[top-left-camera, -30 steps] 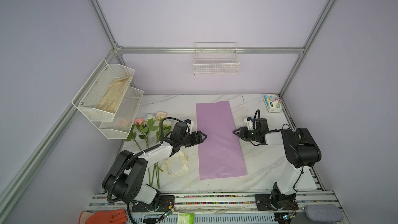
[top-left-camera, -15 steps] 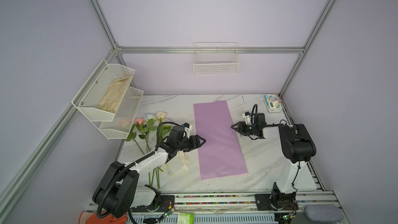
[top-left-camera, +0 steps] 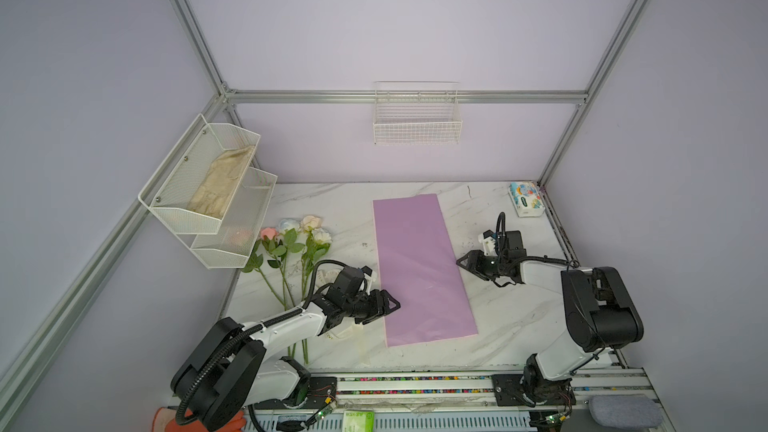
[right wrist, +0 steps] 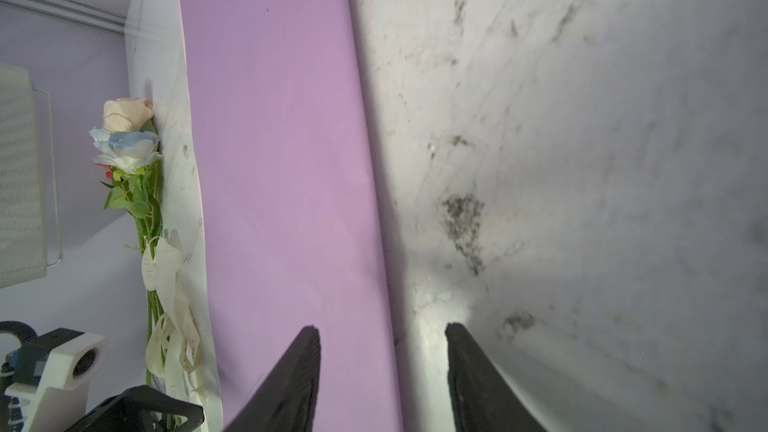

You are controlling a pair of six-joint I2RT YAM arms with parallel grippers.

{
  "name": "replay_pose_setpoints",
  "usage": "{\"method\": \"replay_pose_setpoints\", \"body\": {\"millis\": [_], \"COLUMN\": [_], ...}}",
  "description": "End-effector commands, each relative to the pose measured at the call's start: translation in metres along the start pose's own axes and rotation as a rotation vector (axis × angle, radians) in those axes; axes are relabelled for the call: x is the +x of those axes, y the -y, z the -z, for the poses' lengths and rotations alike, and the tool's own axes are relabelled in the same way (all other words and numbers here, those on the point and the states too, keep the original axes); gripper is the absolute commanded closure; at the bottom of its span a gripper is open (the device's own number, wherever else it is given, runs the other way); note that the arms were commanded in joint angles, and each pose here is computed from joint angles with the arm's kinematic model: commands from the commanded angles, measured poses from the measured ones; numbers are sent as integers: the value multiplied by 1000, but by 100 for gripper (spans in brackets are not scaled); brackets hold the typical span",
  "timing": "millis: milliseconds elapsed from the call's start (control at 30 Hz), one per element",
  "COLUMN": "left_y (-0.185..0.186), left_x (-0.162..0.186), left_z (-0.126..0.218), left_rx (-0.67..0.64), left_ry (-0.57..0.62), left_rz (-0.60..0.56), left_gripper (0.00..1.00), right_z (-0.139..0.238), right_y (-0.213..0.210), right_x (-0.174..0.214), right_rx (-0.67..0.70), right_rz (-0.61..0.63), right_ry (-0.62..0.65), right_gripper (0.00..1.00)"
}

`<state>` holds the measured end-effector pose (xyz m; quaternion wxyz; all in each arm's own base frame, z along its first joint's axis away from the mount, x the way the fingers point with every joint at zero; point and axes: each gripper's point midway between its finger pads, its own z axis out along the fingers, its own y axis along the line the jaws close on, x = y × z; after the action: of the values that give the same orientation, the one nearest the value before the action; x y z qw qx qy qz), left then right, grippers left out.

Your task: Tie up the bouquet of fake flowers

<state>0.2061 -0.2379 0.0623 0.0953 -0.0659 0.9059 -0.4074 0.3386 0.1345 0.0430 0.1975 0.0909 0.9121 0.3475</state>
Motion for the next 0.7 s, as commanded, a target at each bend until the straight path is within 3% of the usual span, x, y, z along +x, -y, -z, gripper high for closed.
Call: {"method": "replay_pose_setpoints", "body": {"millis": [0, 667], "left_y": [-13, -32], "left_x": [13, 29], "left_z": [-1, -18], "left_rx": [-26, -114], "left_ry": [-29, -101], "left_rz": [25, 12], "left_gripper": [34, 36], "right_z": [5, 4], "right_y": [3, 12], "right_x": [17, 47], "right_rx": [18, 18], "right_rz": [-9, -15], "right_ry": [-32, -89], "right_gripper": [48, 49]}}
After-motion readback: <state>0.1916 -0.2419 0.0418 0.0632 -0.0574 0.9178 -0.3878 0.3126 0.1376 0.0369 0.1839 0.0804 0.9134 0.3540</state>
